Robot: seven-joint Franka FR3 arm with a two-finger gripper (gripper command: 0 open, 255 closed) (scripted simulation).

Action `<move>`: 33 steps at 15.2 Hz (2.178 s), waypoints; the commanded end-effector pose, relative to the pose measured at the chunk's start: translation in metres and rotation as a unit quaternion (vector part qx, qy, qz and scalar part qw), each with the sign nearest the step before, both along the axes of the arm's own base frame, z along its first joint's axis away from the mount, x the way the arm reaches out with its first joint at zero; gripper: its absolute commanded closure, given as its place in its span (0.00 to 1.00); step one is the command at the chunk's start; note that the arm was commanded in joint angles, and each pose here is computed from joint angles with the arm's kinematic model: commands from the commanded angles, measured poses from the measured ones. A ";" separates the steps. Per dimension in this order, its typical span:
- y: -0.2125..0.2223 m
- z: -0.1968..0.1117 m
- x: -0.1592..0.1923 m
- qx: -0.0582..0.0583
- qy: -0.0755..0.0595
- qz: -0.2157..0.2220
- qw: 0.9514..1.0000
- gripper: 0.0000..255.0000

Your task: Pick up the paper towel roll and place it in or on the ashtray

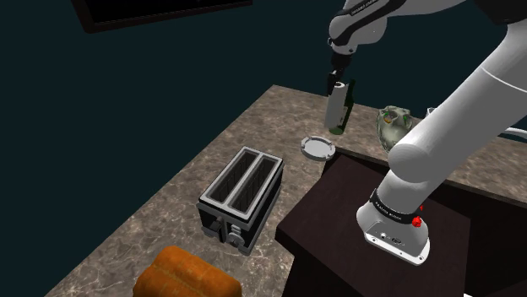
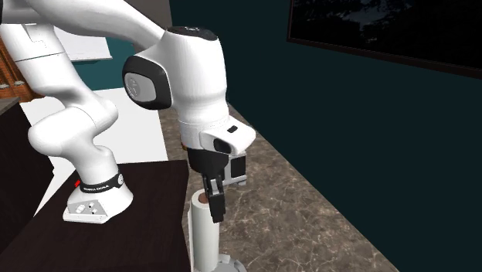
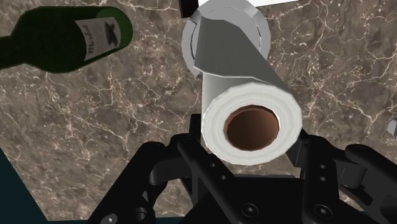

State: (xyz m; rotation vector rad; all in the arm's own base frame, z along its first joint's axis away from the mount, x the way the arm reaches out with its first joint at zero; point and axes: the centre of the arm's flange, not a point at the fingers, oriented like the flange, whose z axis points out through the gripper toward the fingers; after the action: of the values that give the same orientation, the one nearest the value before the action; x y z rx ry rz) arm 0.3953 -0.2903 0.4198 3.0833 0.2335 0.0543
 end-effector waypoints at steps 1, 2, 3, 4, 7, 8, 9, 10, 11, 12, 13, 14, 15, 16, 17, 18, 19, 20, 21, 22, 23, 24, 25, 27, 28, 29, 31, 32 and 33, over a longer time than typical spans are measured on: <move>-0.001 -0.010 0.000 0.000 0.000 0.000 1.000 1.00; -0.001 -0.015 0.000 0.000 0.000 0.000 1.000 1.00; -0.001 -0.021 0.000 0.000 0.000 0.000 1.000 1.00; -0.001 -0.026 0.000 0.000 0.000 0.000 1.000 1.00; -0.001 -0.042 0.000 0.000 0.000 0.000 1.000 1.00; -0.001 -0.047 0.000 0.000 0.000 0.000 1.000 1.00; -0.001 -0.052 0.000 0.000 0.000 0.000 1.000 1.00; -0.001 -0.058 0.000 0.000 0.000 0.000 1.000 1.00; -0.001 -0.063 0.000 0.000 0.000 0.000 1.000 1.00; -0.001 -0.068 0.000 0.000 0.000 0.000 1.000 1.00; -0.001 -0.074 0.000 0.000 0.000 0.000 1.000 1.00; -0.001 -0.079 0.000 0.000 0.000 0.000 1.000 1.00; -0.001 -0.084 0.000 0.000 0.000 0.000 1.000 1.00; -0.001 -0.089 0.000 0.000 0.000 0.000 1.000 1.00; -0.001 -0.095 0.000 0.000 0.000 0.000 1.000 1.00; -0.001 -0.100 0.000 0.000 0.000 0.000 1.000 1.00; -0.001 -0.105 0.000 0.000 0.000 0.000 1.000 1.00; -0.001 -0.110 0.000 0.000 0.000 0.000 1.000 1.00; -0.001 -0.116 0.000 0.000 0.000 0.000 1.000 1.00; -0.001 -0.121 0.000 0.000 0.000 0.000 1.000 1.00; -0.001 -0.126 0.000 0.000 0.000 0.000 1.000 1.00; -0.001 -0.134 0.000 0.000 0.000 0.000 1.000 1.00; -0.001 -0.134 0.000 0.000 0.000 0.000 1.000 1.00; -0.001 -0.134 0.000 0.000 0.000 0.000 1.000 1.00; -0.001 -0.134 0.000 0.000 0.000 0.000 1.000 1.00; -0.001 -0.134 0.000 0.000 0.000 0.000 1.000 1.00; -0.001 -0.134 0.000 0.000 0.000 0.000 1.000 1.00; -0.001 -0.134 0.000 0.000 0.000 0.000 1.000 1.00; -0.001 -0.134 0.000 0.000 0.000 0.000 1.000 0.00</move>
State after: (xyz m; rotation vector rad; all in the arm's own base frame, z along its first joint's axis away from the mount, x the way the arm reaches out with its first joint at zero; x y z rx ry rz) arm 0.3950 -0.2910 0.2861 3.0831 0.2341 0.0545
